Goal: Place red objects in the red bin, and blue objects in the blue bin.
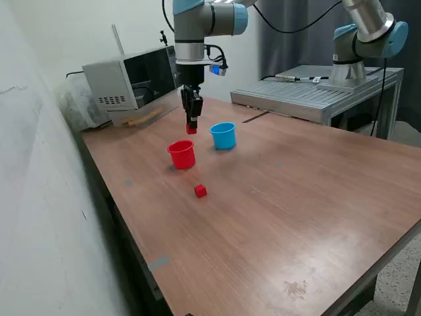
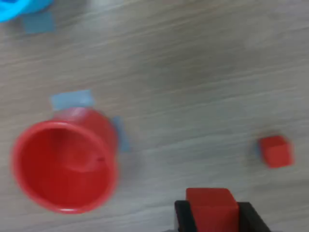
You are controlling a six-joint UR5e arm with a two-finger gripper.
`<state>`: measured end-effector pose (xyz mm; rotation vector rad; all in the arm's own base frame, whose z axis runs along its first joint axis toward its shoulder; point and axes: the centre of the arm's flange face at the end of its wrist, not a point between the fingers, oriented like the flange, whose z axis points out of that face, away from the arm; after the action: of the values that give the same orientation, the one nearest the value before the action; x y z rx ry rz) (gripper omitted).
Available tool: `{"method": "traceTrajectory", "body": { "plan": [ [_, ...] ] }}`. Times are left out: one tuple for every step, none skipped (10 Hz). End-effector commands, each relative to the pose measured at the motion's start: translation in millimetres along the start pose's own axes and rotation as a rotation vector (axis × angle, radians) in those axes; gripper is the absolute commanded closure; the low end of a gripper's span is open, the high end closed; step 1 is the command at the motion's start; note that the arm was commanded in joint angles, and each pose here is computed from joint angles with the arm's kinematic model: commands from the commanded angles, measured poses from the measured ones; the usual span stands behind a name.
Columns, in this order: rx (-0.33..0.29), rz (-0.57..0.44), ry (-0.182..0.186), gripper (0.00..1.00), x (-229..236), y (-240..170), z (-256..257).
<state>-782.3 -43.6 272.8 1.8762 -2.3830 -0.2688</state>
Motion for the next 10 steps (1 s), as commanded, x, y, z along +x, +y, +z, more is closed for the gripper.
{"method": "traceTrajectory", "body": {
  "plan": [
    [0.022, 0.096, -0.031, 1.00, -78, 17, 11],
    [0.037, 0.113, -0.036, 1.00, -95, 18, 15],
    [0.048, 0.109, -0.038, 1.00, -97, 15, 18],
    [0.058, 0.108, -0.039, 1.00, -97, 11, 23],
    [0.069, 0.103, -0.039, 1.00, -94, 7, 27],
    [0.073, 0.096, -0.038, 1.00, -87, 4, 29],
    [0.069, 0.093, -0.037, 1.00, -84, 4, 28],
    [0.061, 0.095, -0.036, 1.00, -84, 5, 27],
    [0.059, 0.095, -0.036, 1.00, -84, 5, 27],
    [0.059, 0.096, -0.036, 1.00, -84, 6, 28]
  ]
}}
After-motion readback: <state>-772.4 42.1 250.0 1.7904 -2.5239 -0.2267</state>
